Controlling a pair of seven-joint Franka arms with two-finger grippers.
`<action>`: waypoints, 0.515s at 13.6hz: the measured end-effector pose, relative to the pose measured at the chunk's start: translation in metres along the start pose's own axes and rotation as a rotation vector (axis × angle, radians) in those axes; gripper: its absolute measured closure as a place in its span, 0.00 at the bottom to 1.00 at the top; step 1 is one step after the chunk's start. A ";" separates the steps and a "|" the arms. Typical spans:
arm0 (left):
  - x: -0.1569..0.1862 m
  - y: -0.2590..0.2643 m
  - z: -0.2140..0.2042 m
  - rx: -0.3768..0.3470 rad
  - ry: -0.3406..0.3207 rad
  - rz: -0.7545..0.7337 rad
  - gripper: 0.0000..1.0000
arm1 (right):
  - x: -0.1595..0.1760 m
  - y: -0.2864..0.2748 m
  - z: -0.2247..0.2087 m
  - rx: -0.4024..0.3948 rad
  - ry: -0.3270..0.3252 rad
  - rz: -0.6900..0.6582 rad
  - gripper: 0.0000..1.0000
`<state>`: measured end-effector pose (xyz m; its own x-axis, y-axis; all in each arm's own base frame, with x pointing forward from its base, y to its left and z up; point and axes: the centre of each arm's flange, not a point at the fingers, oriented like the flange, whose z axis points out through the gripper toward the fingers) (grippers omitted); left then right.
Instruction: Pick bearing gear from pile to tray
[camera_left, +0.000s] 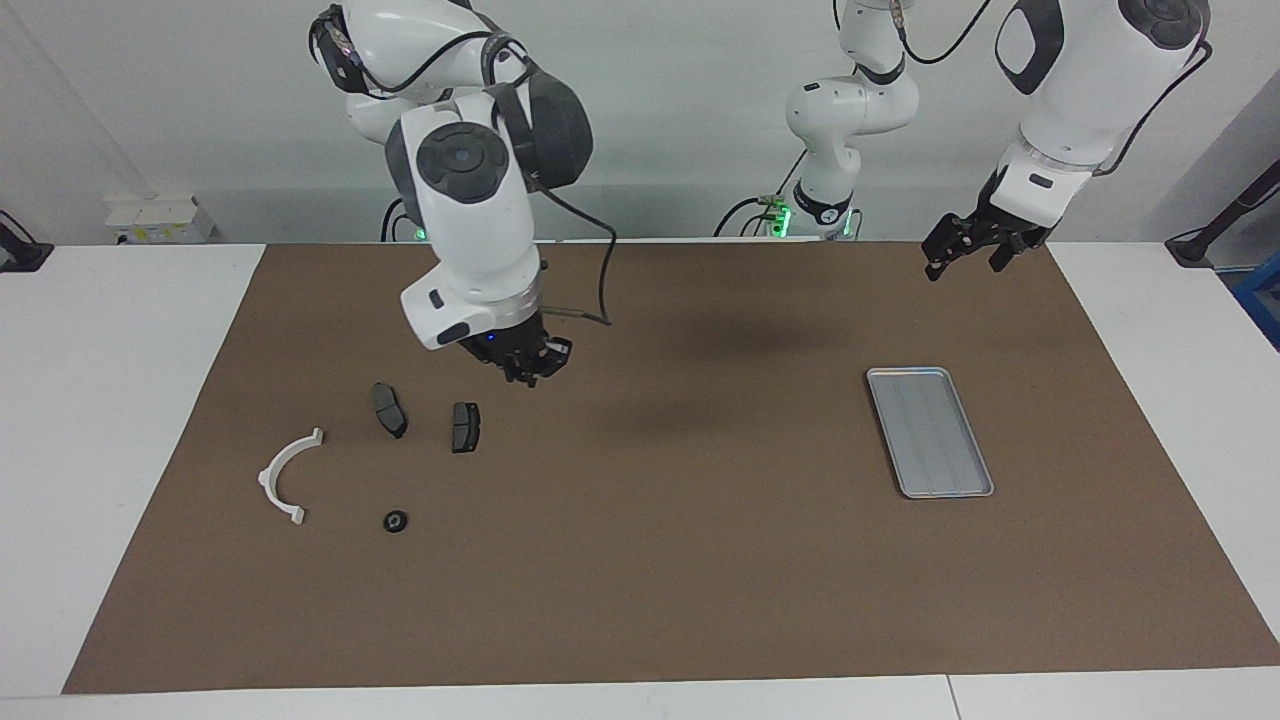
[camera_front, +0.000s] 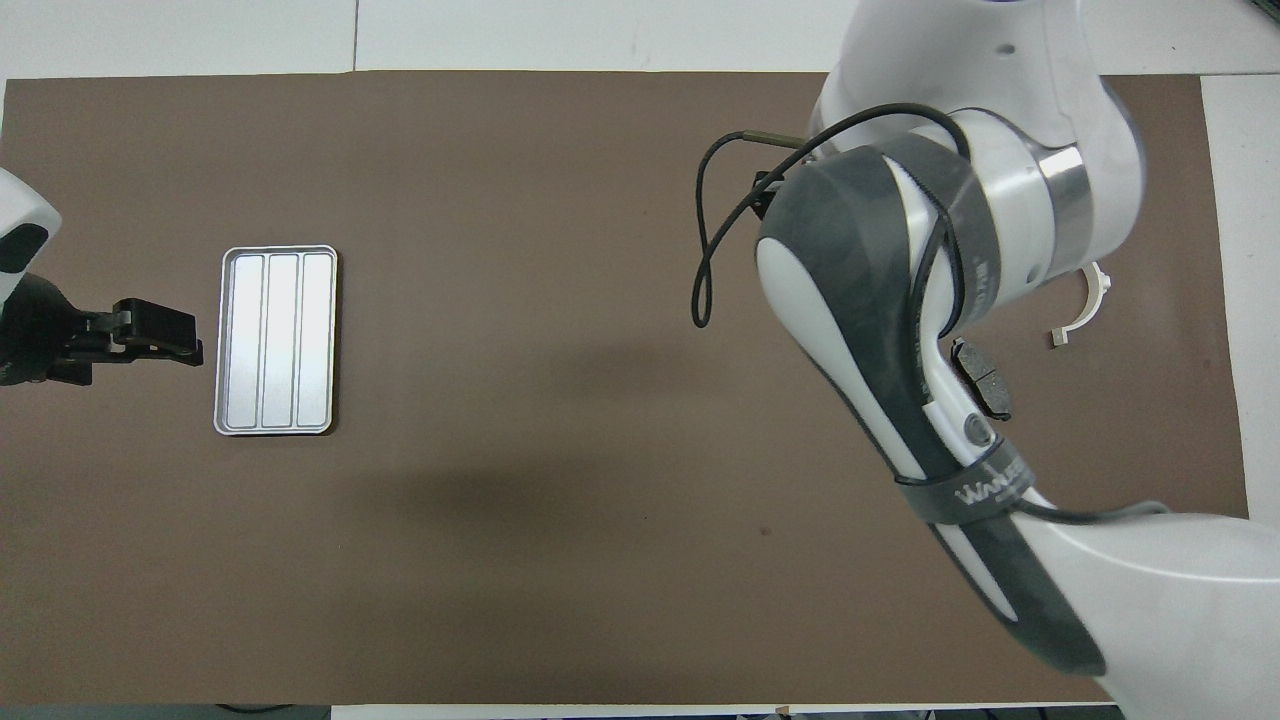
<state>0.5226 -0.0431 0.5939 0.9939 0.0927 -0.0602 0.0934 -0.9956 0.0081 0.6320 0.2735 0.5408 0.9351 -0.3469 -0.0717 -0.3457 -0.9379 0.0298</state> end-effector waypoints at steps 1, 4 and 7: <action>0.000 0.000 0.000 0.000 0.000 0.000 0.00 | -0.022 -0.023 -0.001 0.010 0.005 0.043 0.76; 0.000 0.000 0.000 0.000 0.000 0.000 0.00 | -0.075 -0.081 0.001 0.063 0.022 0.125 0.76; 0.000 0.000 0.000 0.000 0.000 0.000 0.00 | -0.100 -0.122 0.026 0.099 0.037 0.159 0.76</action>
<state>0.5226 -0.0431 0.5939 0.9939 0.0927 -0.0602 0.0934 -0.9956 0.0081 0.5790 0.4226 0.5186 0.8695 -0.4925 -0.0376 -0.4939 -0.8674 -0.0609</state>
